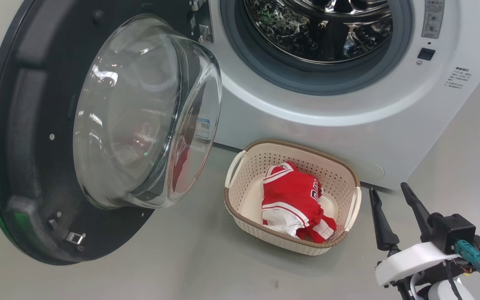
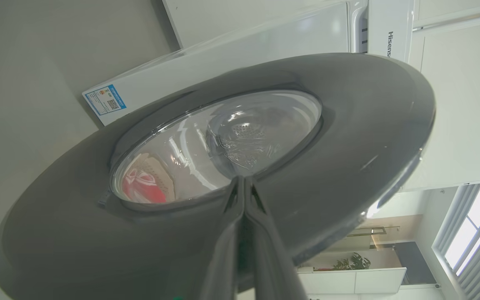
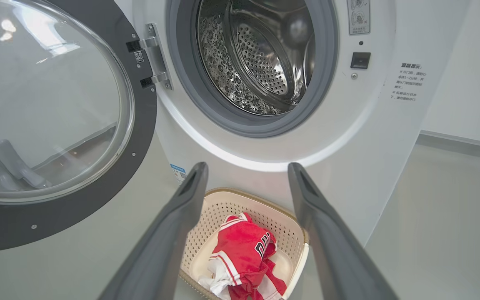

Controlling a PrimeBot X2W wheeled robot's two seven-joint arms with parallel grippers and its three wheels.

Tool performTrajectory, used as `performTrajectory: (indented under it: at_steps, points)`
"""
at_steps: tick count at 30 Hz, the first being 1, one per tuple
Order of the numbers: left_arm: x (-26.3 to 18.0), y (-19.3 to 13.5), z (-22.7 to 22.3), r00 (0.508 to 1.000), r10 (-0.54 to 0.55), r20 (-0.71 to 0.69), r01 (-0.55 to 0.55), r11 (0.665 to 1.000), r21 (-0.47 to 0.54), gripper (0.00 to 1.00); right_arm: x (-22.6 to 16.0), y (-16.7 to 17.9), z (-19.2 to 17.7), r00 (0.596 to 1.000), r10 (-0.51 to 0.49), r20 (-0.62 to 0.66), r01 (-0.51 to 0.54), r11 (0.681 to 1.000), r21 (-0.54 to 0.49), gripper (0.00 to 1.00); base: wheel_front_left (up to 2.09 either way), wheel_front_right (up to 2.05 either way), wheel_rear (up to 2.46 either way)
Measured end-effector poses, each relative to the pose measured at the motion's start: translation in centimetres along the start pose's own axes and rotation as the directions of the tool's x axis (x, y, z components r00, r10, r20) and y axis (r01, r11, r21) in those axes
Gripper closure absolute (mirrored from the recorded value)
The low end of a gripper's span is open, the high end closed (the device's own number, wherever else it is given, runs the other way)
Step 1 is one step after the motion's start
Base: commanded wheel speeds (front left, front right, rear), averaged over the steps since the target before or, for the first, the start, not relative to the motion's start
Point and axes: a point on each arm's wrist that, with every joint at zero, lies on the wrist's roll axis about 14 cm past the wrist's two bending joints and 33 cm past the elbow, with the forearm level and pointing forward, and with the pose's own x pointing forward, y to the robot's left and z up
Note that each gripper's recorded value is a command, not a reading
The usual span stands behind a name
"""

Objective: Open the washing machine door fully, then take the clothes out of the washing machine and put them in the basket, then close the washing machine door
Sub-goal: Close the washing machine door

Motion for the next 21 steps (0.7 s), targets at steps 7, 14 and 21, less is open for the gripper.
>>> performTrajectory:
  at_steps: [7, 14, 21]
  points:
    - [0.5, -0.1, -2.1, 0.997, -0.022, -0.073, 0.021, 1.000, -0.009, 1.00, -1.0, -1.1, 0.2, 0.999, -0.046, 0.015, 0.046, 0.999, 0.000, 0.00, 0.00, 0.00, 0.00]
    - [1.4, -0.9, -5.6, 0.981, -0.073, -0.179, 0.068, 0.997, -0.031, 1.00, -2.0, -2.3, 0.6, 0.996, -0.088, 0.034, 0.089, 0.996, -0.010, 0.00, 0.00, 0.00, 0.00]
    - [2.2, -1.5, -8.6, 0.954, -0.106, -0.280, 0.097, 0.994, -0.044, 1.00, -3.0, -3.3, 1.0, 0.990, -0.129, 0.051, 0.130, 0.992, -0.012, 0.00, 0.00, 0.00, 0.00]
